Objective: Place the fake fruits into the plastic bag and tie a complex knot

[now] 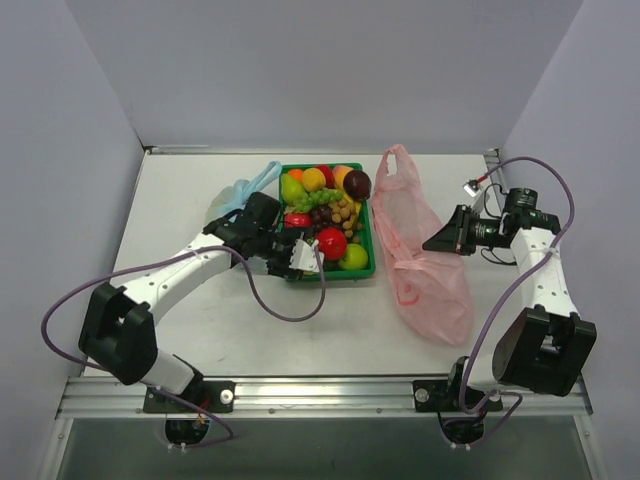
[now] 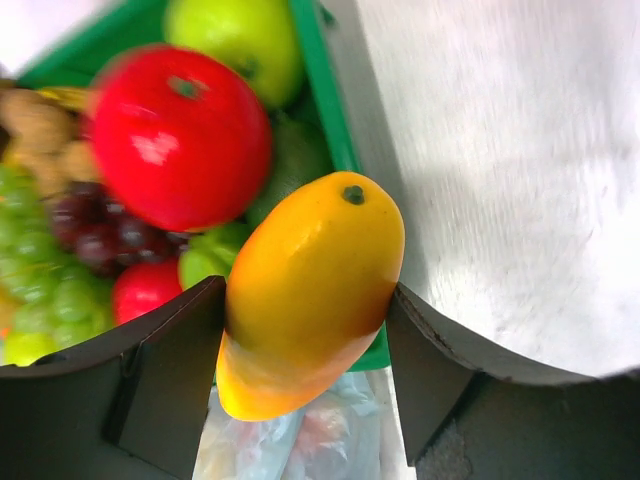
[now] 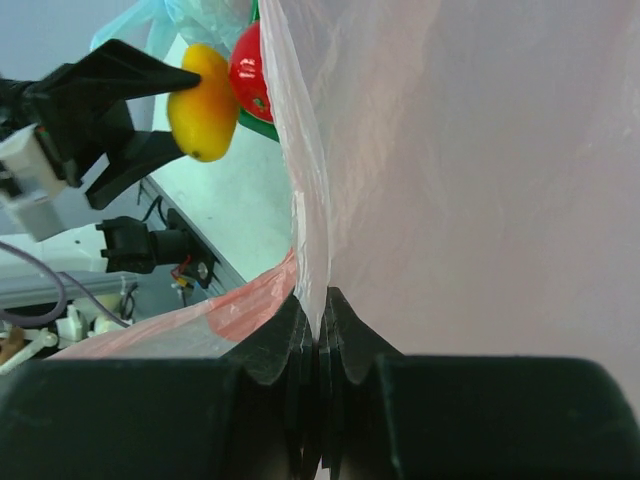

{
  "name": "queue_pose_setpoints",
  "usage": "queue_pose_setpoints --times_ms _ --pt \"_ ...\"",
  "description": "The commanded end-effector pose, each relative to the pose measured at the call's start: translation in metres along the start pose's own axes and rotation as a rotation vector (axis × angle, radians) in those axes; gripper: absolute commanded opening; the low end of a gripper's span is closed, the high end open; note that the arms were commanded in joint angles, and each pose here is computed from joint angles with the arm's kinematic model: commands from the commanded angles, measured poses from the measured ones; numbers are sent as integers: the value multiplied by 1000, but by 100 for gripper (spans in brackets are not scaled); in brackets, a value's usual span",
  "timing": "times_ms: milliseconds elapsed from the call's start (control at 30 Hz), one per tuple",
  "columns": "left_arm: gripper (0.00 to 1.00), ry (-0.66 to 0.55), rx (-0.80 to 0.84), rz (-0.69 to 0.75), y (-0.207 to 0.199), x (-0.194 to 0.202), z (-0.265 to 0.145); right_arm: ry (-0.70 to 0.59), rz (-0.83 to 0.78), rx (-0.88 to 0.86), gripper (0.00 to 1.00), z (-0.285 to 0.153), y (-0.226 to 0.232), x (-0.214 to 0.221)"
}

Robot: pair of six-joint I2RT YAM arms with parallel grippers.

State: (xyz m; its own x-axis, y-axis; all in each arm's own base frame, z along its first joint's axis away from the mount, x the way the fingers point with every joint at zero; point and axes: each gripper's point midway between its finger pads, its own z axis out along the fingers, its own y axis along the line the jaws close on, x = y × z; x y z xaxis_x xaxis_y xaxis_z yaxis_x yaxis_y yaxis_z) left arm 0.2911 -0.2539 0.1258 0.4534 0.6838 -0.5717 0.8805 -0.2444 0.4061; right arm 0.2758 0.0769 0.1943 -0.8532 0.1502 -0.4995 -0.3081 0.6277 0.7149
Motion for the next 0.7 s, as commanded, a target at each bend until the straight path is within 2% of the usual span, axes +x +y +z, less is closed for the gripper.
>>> queue_pose_setpoints --times_ms 0,33,100,133,167,200,233,267,300,367,400,567,667 --pt "36 -173 -155 -70 41 -82 -50 -12 68 -97 0 -1 13 -5" --pt "36 -210 -158 -193 43 -94 -54 -12 77 -106 0 -1 14 -5" --pt "36 -312 -190 -270 65 -130 -64 -9 92 -123 0 1 14 -4" --pt "36 -356 -183 -407 68 -143 -64 -6 99 -128 0 1 13 -3" --pt "36 -387 -207 -467 79 -152 -65 -4 104 -131 0 2 12 -3" --pt "36 -456 -267 -501 103 -167 -67 -2 108 -136 0 3 12 -3" --pt "36 -515 -258 -640 108 -181 -66 -3 112 -143 0 3 12 -3" --pt "36 -583 -293 -663 124 -195 -70 -4 115 -149 0 3 12 -4" --pt "36 -614 -318 -790 139 -201 -65 -6 112 -155 0 3 13 -4" --pt "35 -708 -350 -840 158 -224 -65 -9 113 -163 0 2 15 -5" --pt "36 -738 -360 -927 170 -228 -59 -11 109 -163 0 2 15 -6" --pt "37 -877 -353 -1084 190 -254 -36 -23 113 -165 0 -1 15 -9" --pt "45 -889 -348 -1214 197 -248 -10 -26 123 -171 0 -2 13 -10"
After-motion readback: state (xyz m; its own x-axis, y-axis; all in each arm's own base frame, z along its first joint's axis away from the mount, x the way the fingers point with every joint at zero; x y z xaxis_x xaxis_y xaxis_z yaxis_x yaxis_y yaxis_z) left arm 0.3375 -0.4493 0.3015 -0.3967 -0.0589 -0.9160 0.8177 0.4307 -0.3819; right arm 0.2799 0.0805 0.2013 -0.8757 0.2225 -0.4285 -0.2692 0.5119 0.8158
